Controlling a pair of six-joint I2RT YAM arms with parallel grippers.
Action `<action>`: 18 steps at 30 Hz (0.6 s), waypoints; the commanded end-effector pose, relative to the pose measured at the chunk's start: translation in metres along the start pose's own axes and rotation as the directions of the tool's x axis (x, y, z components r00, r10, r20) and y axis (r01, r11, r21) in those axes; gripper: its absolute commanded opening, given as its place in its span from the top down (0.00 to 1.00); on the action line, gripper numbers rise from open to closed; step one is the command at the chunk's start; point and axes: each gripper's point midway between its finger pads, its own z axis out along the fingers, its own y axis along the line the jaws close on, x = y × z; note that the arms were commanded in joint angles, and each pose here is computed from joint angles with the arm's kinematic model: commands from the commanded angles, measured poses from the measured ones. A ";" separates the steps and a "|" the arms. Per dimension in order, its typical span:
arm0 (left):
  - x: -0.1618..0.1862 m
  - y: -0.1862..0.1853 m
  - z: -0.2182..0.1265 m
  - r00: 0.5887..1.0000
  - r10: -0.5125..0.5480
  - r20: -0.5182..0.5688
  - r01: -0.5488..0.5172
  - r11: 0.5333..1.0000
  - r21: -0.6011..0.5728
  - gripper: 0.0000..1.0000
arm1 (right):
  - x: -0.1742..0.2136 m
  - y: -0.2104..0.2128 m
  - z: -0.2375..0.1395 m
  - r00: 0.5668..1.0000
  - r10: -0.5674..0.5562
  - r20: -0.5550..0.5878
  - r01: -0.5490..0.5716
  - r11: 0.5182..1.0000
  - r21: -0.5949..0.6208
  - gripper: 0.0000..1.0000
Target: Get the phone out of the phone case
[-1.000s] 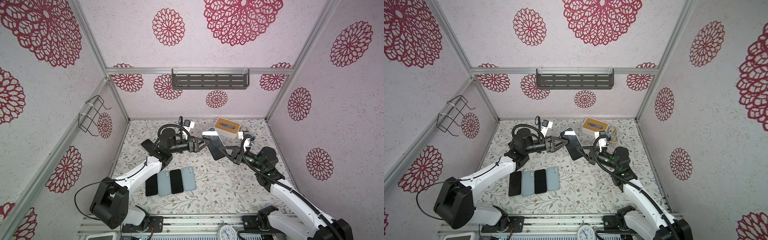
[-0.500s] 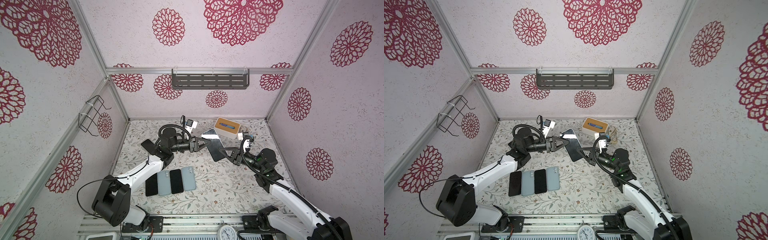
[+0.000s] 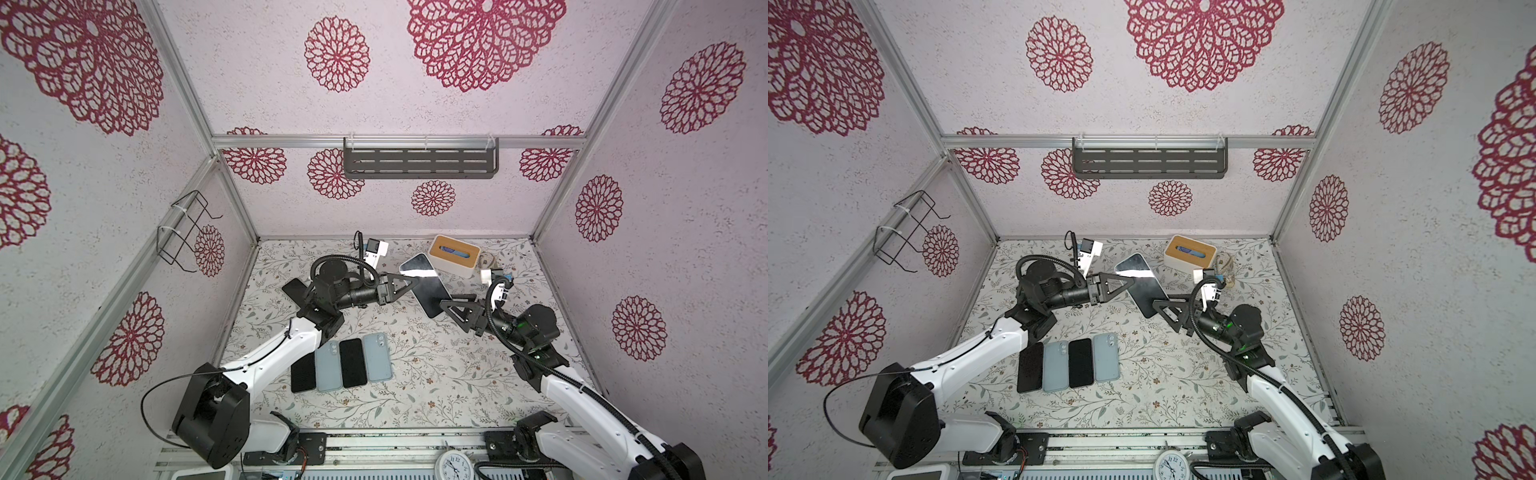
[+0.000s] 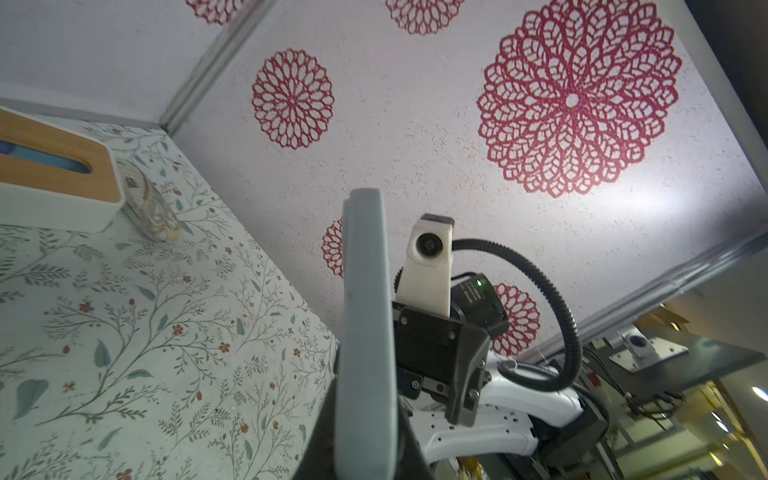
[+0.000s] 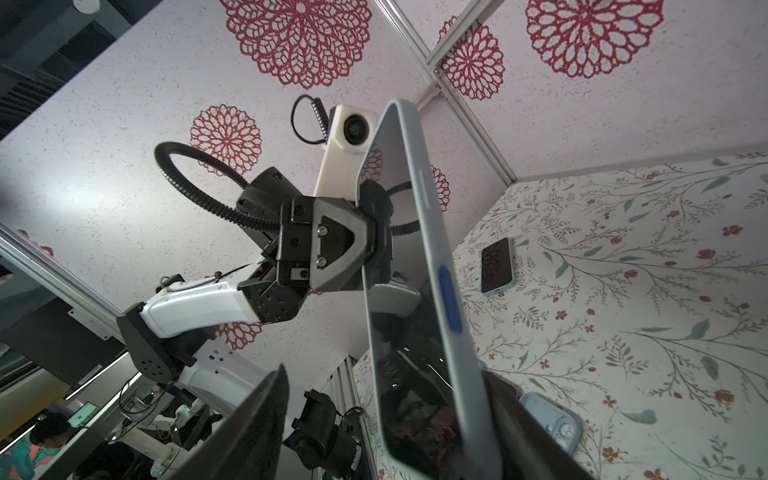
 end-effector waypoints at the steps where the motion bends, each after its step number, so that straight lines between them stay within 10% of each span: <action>1: -0.054 -0.031 -0.024 0.950 0.049 0.308 -0.048 0.999 -0.008 1.00 | -0.018 0.029 -0.008 0.989 -0.062 0.135 0.071 0.995 -0.066 0.23; 10: -0.060 -0.079 -0.039 0.805 0.040 0.592 -0.090 0.994 0.055 1.00 | -0.013 0.056 -0.005 0.961 -0.001 0.276 0.054 0.981 -0.185 0.24; 18: -0.049 -0.094 -0.032 0.785 0.008 0.620 -0.073 0.994 0.079 1.00 | -0.027 0.063 -0.007 0.935 -0.008 0.355 0.079 0.979 -0.187 0.30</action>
